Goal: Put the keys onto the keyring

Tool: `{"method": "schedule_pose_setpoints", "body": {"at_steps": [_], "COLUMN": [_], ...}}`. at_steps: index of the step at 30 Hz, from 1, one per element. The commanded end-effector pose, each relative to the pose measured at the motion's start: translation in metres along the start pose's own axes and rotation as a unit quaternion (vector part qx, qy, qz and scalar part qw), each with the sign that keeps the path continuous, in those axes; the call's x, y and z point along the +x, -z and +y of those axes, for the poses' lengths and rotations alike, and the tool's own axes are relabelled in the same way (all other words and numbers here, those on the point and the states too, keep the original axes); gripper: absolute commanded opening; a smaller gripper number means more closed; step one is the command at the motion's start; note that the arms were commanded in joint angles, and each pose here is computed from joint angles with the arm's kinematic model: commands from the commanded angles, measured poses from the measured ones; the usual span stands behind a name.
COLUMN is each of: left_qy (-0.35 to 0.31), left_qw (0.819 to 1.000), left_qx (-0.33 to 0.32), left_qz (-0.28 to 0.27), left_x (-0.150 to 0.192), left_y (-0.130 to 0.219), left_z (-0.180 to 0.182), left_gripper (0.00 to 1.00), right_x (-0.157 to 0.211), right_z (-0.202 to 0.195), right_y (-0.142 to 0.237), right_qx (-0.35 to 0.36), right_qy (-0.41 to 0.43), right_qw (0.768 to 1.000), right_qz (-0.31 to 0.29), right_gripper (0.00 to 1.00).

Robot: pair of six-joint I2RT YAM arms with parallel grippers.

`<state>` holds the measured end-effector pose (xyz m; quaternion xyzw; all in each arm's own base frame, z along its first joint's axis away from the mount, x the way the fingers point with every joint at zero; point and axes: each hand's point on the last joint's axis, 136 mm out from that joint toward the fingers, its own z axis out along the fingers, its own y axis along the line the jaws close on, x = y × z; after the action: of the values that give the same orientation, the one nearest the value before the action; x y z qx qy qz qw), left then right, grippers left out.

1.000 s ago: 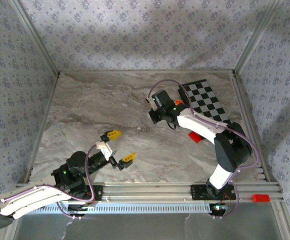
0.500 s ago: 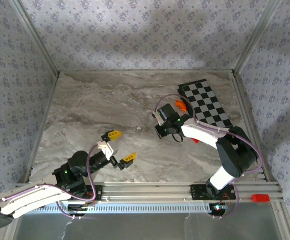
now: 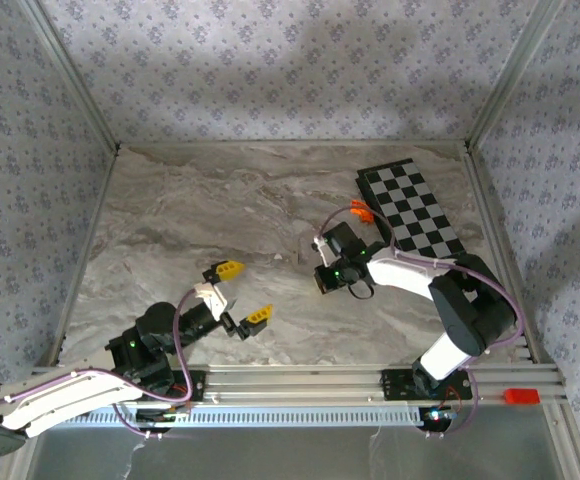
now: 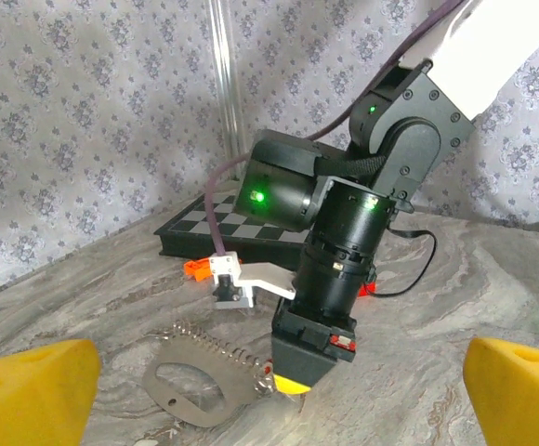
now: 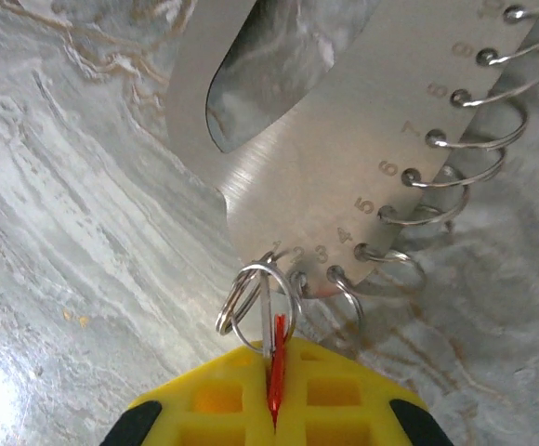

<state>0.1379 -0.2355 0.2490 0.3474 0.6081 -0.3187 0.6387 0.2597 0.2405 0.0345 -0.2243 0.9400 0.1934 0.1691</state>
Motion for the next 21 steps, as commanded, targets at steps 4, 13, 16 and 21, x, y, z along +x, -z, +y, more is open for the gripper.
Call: {"method": "schedule_pose_setpoints", "body": {"at_steps": [4, 13, 16, 21], "left_qy": [0.003, 0.004, 0.003, 0.002], "left_qw": [1.0, 1.0, 1.0, 1.0], "left_qx": [-0.013, -0.014, -0.015, -0.015], "left_qz": [-0.019, -0.016, -0.014, -0.008], "left_x": [-0.008, -0.008, -0.01, -0.014], "left_y": [0.001, -0.002, -0.004, -0.01], "left_z": [0.005, 0.004, 0.005, 0.004], "left_gripper": [0.99, 0.99, 0.99, 0.99], "right_x": [0.019, 0.027, 0.027, 0.02], "right_z": [0.004, 0.006, 0.009, 0.016], "right_y": [-0.001, 0.012, 0.022, 0.049], "right_qx": [-0.016, -0.009, -0.009, -0.017], "right_qy": [-0.025, -0.015, -0.007, 0.009], "right_qw": [0.999, 1.0, 1.0, 0.998], "right_qz": [0.018, 0.01, -0.004, -0.055], "right_gripper": [0.03, 0.18, 0.31, 0.43]}}
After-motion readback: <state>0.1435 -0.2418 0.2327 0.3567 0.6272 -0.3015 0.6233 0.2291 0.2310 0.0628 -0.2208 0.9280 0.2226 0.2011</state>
